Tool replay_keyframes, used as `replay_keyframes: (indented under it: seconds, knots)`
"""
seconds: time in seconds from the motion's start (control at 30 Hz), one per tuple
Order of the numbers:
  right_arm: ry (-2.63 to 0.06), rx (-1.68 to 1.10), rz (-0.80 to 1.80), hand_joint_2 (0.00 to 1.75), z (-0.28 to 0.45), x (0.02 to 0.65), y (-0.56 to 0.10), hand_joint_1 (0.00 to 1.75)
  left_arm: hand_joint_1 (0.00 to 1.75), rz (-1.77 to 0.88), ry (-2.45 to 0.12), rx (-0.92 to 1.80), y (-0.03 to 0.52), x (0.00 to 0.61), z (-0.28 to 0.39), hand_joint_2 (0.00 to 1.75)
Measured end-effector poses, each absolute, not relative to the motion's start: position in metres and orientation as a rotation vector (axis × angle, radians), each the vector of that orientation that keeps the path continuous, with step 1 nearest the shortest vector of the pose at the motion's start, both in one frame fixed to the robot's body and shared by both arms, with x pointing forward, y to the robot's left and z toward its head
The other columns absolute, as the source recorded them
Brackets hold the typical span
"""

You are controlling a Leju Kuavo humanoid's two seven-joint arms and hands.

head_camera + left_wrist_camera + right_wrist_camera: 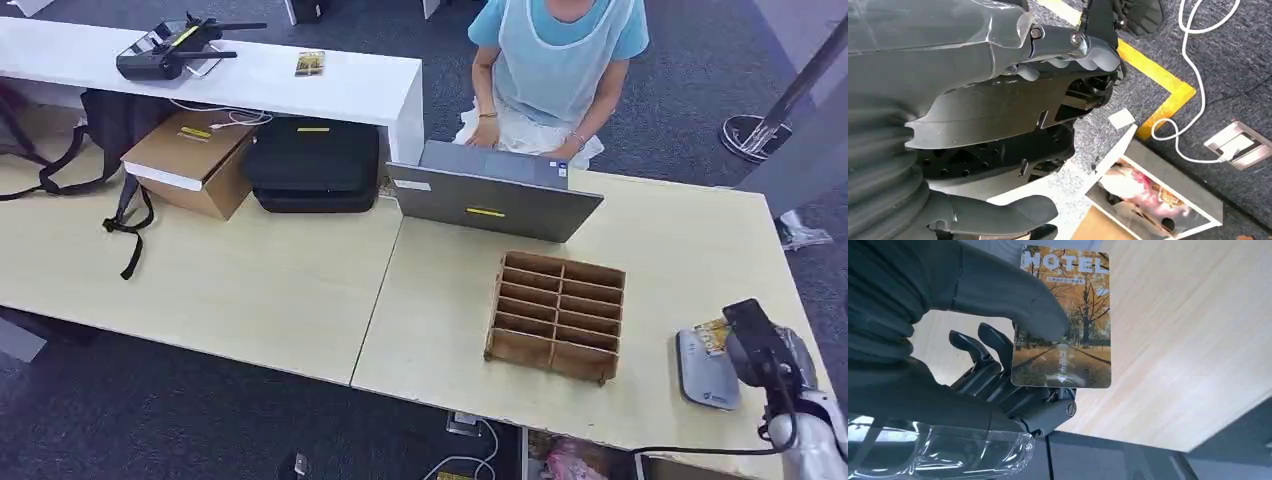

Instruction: Pass the card to the sensor for recognition and then transmit it.

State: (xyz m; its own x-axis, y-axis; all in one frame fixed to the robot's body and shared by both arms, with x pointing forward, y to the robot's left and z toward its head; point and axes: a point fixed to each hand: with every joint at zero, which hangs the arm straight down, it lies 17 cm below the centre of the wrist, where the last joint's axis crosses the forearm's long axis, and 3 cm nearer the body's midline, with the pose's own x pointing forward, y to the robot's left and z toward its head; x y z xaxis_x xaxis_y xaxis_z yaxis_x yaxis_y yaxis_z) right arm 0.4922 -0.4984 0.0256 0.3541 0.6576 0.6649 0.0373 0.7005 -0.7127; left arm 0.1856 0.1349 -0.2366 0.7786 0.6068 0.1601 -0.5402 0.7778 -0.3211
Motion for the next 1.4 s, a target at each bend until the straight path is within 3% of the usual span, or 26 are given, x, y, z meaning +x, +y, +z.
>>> replay_keyframes:
  seconds: [0.37,0.8,1.07,1.37,1.4]
  knots:
    - [-1.378,-1.193,0.692,1.75,0.160,0.562,-0.459,1.75,0.00,0.615,-0.268,-0.271,0.131,0.189,-0.235,1.75]
    - [-1.578,-1.431,1.018,1.75,0.315,0.649,-0.276,1.75,0.00,0.608,-0.282,-0.294,0.118,0.201,-0.227,1.75]
    - [-1.632,-1.455,1.110,1.75,0.345,0.656,-0.207,1.75,0.00,0.587,-0.288,-0.311,0.106,0.206,-0.222,1.75]
    - [-1.627,-1.451,1.149,1.75,0.336,0.655,-0.188,1.75,0.00,0.573,-0.293,-0.333,0.091,0.211,-0.216,1.75]
    - [-1.622,-1.453,1.151,1.75,0.334,0.656,-0.188,1.59,0.00,0.569,-0.294,-0.336,0.089,0.212,-0.215,1.75]
